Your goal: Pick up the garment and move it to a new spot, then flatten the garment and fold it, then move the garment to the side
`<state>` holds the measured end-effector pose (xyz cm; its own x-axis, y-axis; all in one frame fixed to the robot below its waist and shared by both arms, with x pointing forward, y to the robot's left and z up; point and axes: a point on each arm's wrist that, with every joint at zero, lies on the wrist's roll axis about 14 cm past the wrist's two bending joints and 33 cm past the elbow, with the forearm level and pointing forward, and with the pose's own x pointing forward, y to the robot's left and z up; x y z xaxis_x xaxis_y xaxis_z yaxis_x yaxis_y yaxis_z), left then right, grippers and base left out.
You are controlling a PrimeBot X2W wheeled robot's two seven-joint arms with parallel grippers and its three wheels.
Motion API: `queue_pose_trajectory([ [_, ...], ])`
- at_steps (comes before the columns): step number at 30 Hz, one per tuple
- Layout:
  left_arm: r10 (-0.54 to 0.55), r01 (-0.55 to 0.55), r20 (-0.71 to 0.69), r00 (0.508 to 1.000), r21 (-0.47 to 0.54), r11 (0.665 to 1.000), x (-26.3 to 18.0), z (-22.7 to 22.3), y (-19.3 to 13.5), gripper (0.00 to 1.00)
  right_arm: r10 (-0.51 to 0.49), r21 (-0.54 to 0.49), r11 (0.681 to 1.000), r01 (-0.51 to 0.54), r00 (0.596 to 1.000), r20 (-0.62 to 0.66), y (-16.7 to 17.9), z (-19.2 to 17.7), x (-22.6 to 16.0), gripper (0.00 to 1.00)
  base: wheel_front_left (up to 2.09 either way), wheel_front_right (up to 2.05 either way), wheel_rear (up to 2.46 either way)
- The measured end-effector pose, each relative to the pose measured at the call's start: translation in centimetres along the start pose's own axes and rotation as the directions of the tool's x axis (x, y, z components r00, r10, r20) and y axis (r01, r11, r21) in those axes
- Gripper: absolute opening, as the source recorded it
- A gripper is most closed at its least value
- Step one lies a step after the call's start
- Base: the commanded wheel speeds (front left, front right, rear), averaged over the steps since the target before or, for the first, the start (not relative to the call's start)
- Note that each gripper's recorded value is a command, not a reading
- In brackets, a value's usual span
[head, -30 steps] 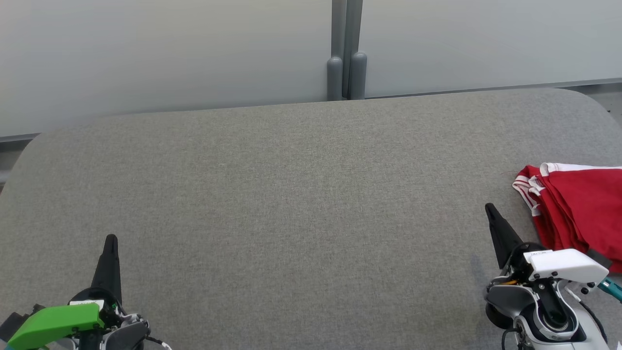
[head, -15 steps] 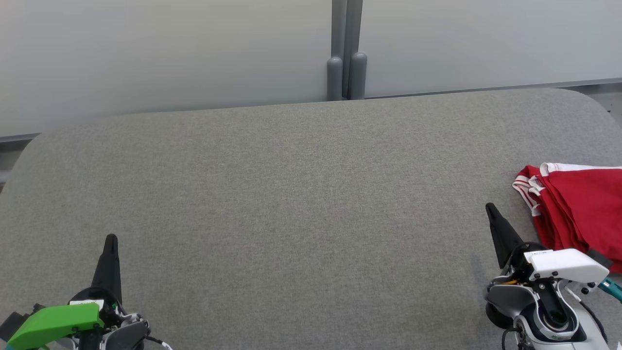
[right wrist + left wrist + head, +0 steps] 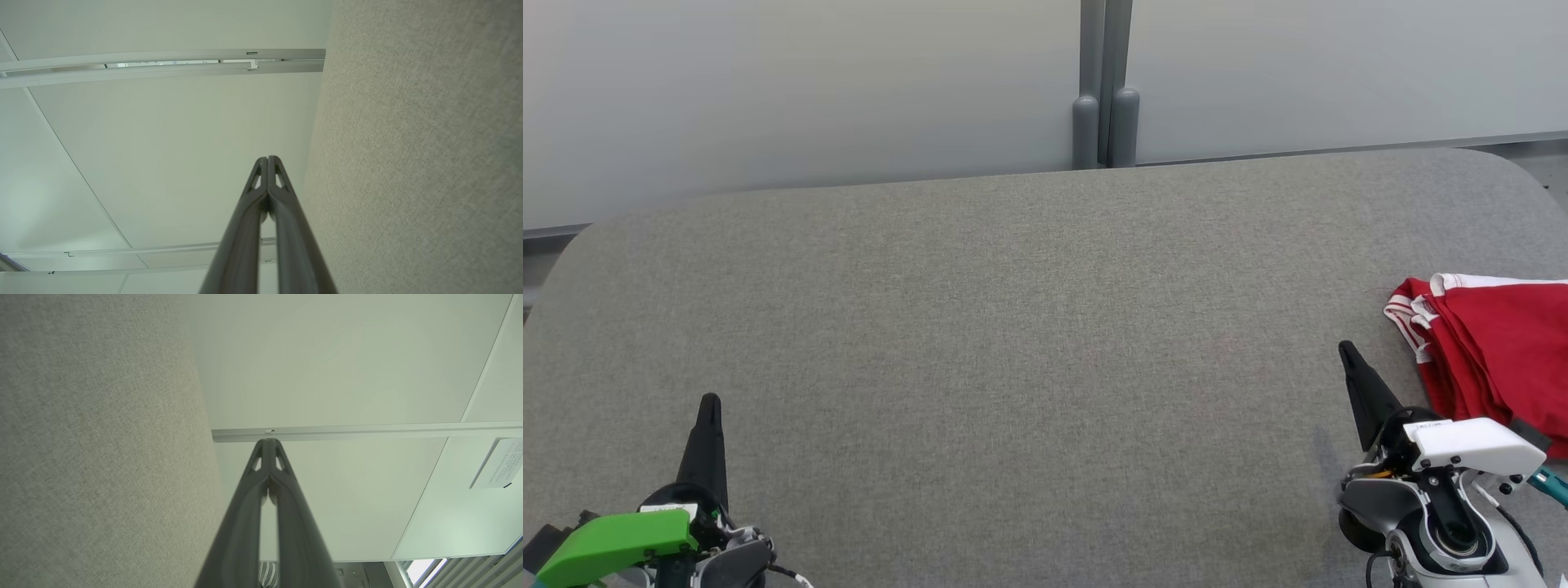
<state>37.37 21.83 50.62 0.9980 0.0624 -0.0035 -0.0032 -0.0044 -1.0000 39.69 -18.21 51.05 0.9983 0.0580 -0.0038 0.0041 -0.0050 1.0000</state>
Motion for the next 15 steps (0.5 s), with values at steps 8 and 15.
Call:
queue_pose_trajectory([
  [8,0.0,0.0,0.0,1.0,-0.002,1.0,0.0,-0.02,0.0,0.0,0.0,0.002,1.0,0.0,1.0,0.001,0.0,-0.02,0.0,0.0,0.0,0.0,0.0],
  [15,0.0,0.0,-0.001,1.0,-0.002,1.0,0.0,-0.04,0.0,0.0,0.0,0.002,1.0,0.0,1.0,0.0,0.0,-0.03,0.0,0.0,0.0,0.0,0.0],
])
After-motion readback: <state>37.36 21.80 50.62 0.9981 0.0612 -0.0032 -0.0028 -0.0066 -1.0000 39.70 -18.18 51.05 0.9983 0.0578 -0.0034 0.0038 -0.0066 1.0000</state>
